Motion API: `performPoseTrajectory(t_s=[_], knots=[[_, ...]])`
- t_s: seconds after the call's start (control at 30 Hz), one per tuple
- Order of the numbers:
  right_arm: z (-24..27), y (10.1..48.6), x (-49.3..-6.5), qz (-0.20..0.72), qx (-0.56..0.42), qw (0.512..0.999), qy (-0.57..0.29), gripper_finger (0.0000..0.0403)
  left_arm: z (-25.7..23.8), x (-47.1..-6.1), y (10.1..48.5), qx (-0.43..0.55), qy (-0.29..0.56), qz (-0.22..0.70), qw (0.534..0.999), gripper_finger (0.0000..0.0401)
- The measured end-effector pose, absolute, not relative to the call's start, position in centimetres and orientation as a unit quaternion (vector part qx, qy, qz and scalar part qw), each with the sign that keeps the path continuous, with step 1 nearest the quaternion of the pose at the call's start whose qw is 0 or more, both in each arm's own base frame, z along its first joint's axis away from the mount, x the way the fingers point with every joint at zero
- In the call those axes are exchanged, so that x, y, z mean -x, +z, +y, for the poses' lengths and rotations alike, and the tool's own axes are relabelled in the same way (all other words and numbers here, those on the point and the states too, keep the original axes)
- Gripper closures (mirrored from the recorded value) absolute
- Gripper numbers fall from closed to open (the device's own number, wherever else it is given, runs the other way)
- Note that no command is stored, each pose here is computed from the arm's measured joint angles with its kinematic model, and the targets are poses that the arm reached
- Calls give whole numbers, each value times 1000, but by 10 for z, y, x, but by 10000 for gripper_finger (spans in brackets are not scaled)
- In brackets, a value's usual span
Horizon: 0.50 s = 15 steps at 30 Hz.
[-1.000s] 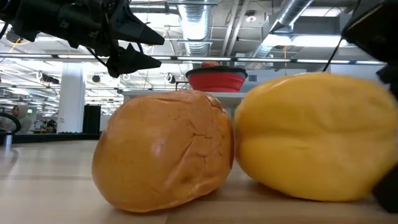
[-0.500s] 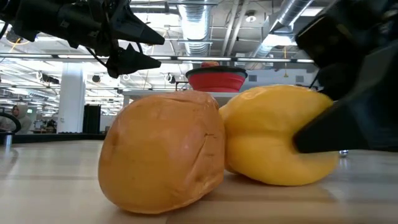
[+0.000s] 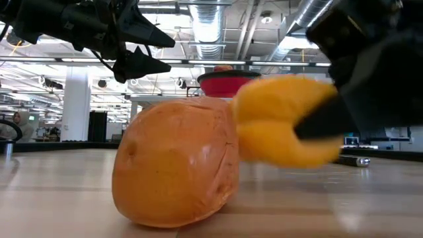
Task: Pick & Place Fruit
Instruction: Put the yellow bell pepper into the red strainer bowl
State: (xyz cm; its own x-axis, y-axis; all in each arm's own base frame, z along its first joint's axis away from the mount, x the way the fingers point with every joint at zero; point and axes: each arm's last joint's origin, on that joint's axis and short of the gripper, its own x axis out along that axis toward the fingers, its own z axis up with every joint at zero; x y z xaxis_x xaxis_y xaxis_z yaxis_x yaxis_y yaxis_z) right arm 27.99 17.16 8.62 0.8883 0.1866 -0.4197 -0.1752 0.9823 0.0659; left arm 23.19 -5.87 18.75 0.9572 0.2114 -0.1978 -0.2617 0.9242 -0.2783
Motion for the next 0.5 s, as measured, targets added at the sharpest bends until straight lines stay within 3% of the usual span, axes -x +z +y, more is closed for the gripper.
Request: performPoseTrajectory(t_s=[0.23, 0.5], knots=[[132, 146, -270, 241, 18, 970, -25, 119, -56, -232, 188, 149, 145, 74, 975, 100], [65, 249, -242, 236, -4, 964, -121, 111, -53, -233, 191, 126, 157, 61, 978, 100]])
